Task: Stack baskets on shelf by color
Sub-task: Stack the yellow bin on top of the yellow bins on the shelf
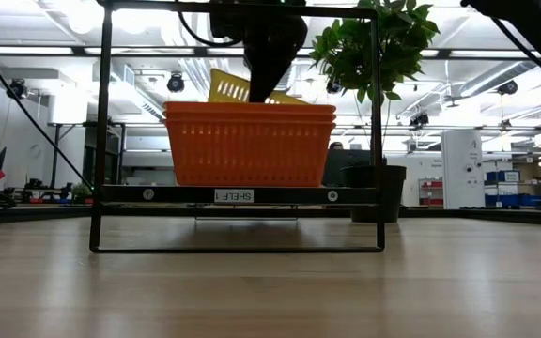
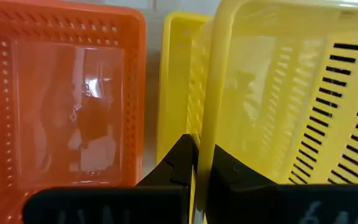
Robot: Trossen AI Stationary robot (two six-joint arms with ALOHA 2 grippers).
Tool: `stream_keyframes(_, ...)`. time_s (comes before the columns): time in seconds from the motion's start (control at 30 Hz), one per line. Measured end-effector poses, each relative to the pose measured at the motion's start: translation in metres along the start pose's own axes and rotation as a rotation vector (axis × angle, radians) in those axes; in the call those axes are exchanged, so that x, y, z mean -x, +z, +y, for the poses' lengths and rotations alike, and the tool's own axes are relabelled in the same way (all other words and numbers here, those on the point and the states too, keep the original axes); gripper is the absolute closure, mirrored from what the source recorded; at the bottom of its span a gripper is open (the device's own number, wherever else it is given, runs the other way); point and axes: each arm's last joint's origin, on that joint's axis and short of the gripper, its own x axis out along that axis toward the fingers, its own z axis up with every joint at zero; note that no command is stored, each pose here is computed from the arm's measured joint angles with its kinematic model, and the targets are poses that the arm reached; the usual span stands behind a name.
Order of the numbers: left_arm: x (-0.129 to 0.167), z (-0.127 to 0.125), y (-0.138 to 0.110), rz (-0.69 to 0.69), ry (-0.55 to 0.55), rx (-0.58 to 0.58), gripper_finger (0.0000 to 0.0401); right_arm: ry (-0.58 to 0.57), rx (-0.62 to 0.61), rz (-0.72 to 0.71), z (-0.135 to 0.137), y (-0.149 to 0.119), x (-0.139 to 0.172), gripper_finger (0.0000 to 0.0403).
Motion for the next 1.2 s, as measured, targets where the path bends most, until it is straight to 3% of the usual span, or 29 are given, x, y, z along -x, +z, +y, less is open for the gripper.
stream_keyframes(0.97, -0.0001, -0.0001, 0.0001, 0.0, 0.001, 0.0, 0.0401, 0.001, -0.022, -0.01, 0.0013, 0.0035, -0.0096, 0.0392)
stream_keyframes(1.2, 0.0, 0.0001, 0.0003, -0.002, 0.001, 0.001, 0.0401, 0.001, -0.051, -0.01, 0.0013, 0.0036, -0.0096, 0.0346)
